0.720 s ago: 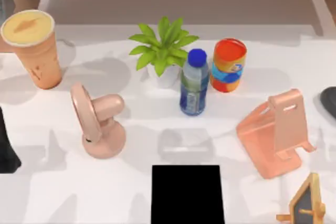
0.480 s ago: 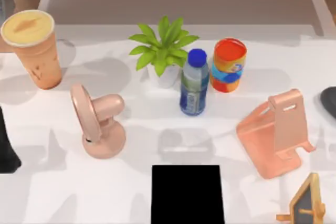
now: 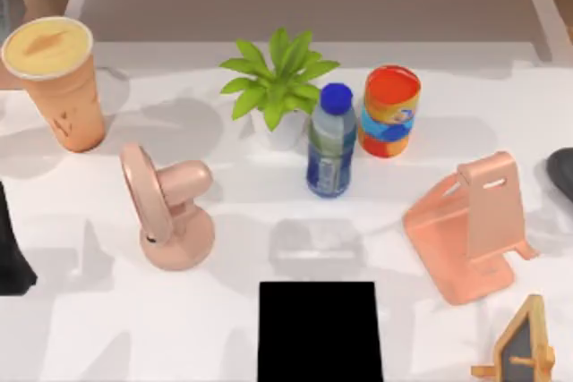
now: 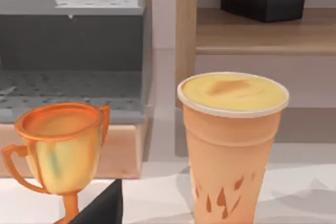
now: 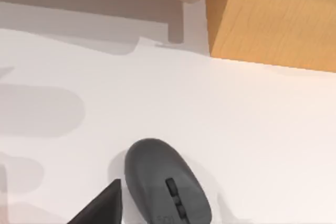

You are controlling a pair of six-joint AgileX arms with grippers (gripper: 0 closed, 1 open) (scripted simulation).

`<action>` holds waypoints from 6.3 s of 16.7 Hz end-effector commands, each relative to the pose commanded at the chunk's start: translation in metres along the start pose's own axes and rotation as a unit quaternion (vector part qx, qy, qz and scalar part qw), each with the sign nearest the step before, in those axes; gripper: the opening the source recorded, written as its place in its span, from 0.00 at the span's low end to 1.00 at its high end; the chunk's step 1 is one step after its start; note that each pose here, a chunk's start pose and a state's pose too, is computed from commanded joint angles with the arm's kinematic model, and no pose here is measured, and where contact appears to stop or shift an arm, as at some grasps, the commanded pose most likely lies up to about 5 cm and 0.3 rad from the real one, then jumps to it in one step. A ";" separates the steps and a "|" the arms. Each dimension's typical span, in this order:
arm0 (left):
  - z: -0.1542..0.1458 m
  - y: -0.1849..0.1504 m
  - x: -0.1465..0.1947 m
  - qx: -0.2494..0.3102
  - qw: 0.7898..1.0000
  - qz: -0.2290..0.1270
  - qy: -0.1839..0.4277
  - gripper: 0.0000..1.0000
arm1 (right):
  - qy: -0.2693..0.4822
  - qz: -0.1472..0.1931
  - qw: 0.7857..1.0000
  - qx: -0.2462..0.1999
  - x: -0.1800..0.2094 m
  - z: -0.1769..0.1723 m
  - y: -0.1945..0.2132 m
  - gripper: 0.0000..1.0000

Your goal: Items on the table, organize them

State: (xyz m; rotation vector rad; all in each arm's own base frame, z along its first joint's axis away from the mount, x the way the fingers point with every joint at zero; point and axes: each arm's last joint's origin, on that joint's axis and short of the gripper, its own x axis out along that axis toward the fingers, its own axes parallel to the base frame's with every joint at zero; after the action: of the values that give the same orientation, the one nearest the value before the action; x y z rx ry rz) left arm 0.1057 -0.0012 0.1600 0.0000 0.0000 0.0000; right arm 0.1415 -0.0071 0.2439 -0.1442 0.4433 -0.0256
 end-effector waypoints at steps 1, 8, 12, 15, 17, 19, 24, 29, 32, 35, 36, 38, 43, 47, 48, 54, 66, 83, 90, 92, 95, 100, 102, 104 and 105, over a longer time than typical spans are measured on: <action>0.000 0.000 0.000 0.000 1.000 0.000 0.000 1.00 | 0.045 0.010 0.999 -0.012 0.009 0.014 -0.002 1.00; 0.000 0.000 0.000 0.000 1.000 0.000 0.000 1.00 | 0.371 0.121 0.915 -0.105 0.142 0.065 0.000 1.00; 0.000 0.000 0.000 0.000 1.000 0.000 0.000 1.00 | 0.471 0.171 0.852 -0.152 0.209 0.062 0.007 1.00; 0.000 0.000 0.000 0.000 1.000 0.000 0.000 1.00 | 0.496 0.189 0.829 -0.174 0.239 0.063 0.009 1.00; 0.000 0.000 0.000 0.000 1.000 0.000 0.000 1.00 | 0.500 0.194 0.825 -0.181 0.249 0.064 0.008 1.00; 0.000 0.000 0.000 0.000 1.000 0.000 0.000 1.00 | 0.500 0.195 0.824 -0.183 0.251 0.064 0.008 1.00; 0.000 0.000 0.000 0.000 1.000 0.000 0.000 1.00 | 0.499 0.195 0.824 -0.182 0.251 0.063 0.008 1.00; 0.000 0.000 0.000 0.000 1.000 0.000 0.000 1.00 | 0.499 0.195 0.825 -0.183 0.272 0.025 0.014 1.00; 0.000 0.000 0.000 0.000 1.000 0.000 0.000 1.00 | 0.497 0.194 0.826 -0.183 0.286 -0.005 0.019 1.00; 0.000 0.000 0.000 0.000 1.000 0.000 0.000 1.00 | 0.500 0.195 0.824 -0.183 0.289 -0.016 0.020 1.00; 0.000 0.000 0.000 0.000 1.000 0.000 0.000 1.00 | 0.500 0.195 0.824 -0.183 0.289 -0.016 0.020 1.00; 0.000 0.000 0.000 0.000 1.000 0.000 0.000 1.00 | 0.500 0.195 0.824 -0.183 0.289 -0.016 0.020 1.00; 0.000 0.000 0.000 0.000 1.000 0.000 0.000 1.00 | 0.500 0.195 0.824 -0.183 0.289 -0.016 0.020 0.62; 0.000 0.000 0.000 0.000 1.000 0.000 0.000 1.00 | 0.500 0.195 0.824 -0.183 0.289 -0.016 0.020 0.32; 0.000 0.000 0.000 0.000 1.000 0.000 0.000 1.00 | 0.500 0.195 0.824 -0.183 0.289 -0.016 0.020 0.25; 0.000 0.000 0.000 0.000 1.000 0.000 0.000 1.00 | 0.500 0.195 0.824 -0.183 0.289 -0.016 0.020 0.00; 0.000 0.000 0.000 0.000 1.000 0.000 0.000 1.00 | 0.493 0.197 0.829 -0.177 0.274 0.024 0.015 0.00; 0.000 0.000 0.000 0.000 1.000 0.000 0.000 1.00 | 0.450 0.208 0.837 -0.231 0.228 0.106 0.022 0.00; 0.000 0.000 0.000 0.000 1.000 0.000 0.000 1.00 | 0.287 0.295 0.778 -0.475 0.170 0.157 0.109 0.00; 0.000 0.000 0.000 0.000 1.000 0.000 0.000 1.00 | 0.230 0.336 0.720 -0.562 0.150 0.159 0.143 0.00; 0.000 0.000 0.000 0.000 1.000 0.000 0.000 1.00 | 0.145 0.403 0.590 -0.685 0.125 0.145 0.195 0.00; 0.000 0.000 0.000 0.000 1.000 0.000 0.000 1.00 | 0.033 0.492 0.315 -0.811 0.105 0.079 0.273 0.00; 0.000 0.000 0.000 0.000 1.000 0.000 0.000 1.00 | -0.003 0.514 0.213 -0.831 0.100 0.048 0.296 0.00; 0.000 0.000 0.000 0.000 1.000 0.000 0.000 1.00 | -0.030 0.528 0.131 -0.838 0.095 0.019 0.312 0.00; 0.000 0.000 0.000 0.000 1.000 0.000 0.000 1.00 | -0.038 0.533 0.100 -0.839 0.094 0.006 0.317 0.00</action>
State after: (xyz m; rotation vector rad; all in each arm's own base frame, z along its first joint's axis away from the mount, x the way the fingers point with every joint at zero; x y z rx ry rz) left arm 0.1057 -0.0012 0.1600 0.0000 0.0000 0.0000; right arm 0.2271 0.3024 0.1635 -2.1495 0.1016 2.1416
